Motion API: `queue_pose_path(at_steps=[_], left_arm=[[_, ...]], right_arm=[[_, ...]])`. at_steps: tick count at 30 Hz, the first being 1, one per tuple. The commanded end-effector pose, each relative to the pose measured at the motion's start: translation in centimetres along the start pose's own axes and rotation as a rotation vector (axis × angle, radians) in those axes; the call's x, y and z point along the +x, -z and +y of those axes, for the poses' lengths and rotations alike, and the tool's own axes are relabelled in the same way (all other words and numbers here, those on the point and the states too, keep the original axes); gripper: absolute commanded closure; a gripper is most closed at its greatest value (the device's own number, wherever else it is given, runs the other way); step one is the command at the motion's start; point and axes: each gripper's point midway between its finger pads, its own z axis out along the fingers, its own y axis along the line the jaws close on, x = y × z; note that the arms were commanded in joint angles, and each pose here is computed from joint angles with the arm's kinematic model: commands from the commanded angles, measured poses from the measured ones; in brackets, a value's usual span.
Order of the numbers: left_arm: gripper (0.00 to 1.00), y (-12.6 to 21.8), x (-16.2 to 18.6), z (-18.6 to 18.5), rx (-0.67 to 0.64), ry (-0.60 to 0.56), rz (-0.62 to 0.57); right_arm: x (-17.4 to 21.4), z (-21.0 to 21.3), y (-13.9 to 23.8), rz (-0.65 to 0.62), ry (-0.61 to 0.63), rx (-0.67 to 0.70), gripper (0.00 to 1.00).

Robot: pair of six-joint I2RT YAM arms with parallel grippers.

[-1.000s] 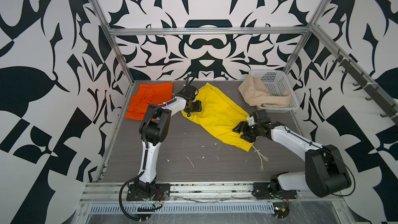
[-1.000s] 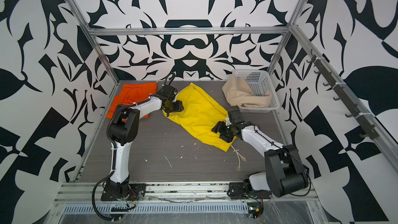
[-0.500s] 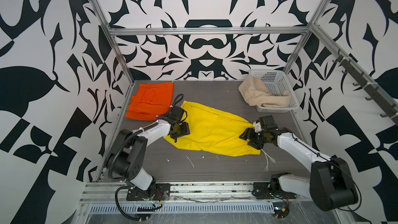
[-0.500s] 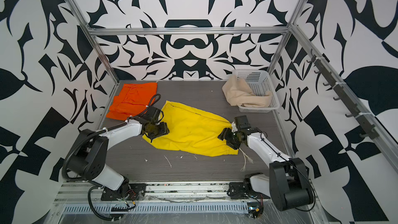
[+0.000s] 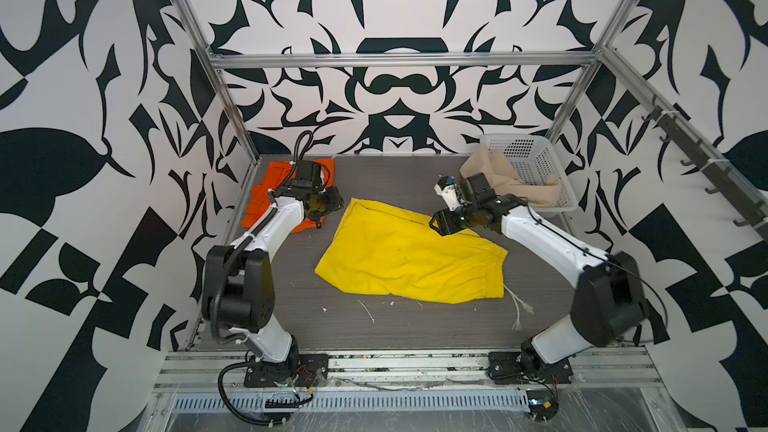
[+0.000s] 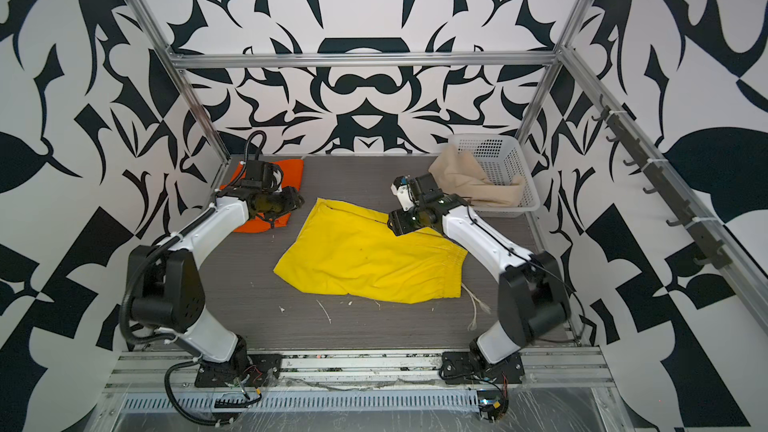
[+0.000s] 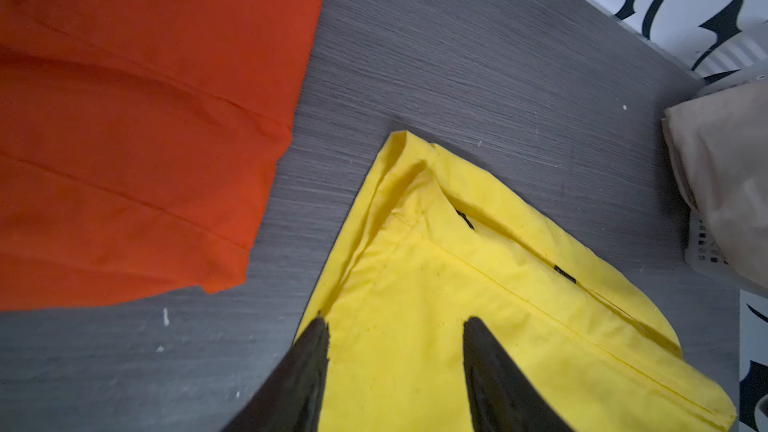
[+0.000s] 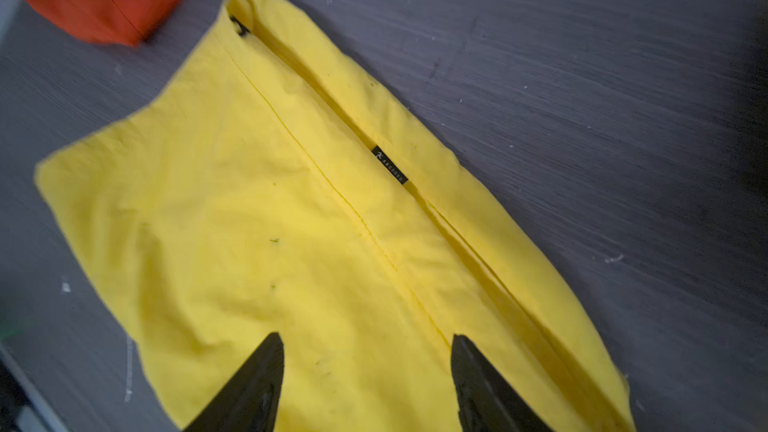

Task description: Fold and stack the shorts

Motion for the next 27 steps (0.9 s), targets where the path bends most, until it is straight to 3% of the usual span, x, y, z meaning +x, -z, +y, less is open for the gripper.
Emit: queue_pose_path(at_steps=[1, 8, 14, 27], left_arm=[[0.46, -2.4, 1.1, -0.6, 0.046, -0.034, 0.103], [0.5, -7.3, 1.2, -1.4, 0.126, -0.029, 0.182], [0.51, -9.3, 1.6, -1.4, 0.149, -0.042, 0.222], [0.61, -10.4, 1.9, -1.7, 0.187, -0.056, 0.235]], right_arm=[[0.0, -0.5, -2.2, 0.083, 0.173, 0.019, 0.32], [1.2, 0.4, -6.7, 0.201, 0.261, -0.08, 0.32], [2.5, 0.1, -8.6, 0.265, 0.28, -0.103, 0.34], [2.9, -0.7, -9.6, 0.29, 0.291, -0.08, 0.75]])
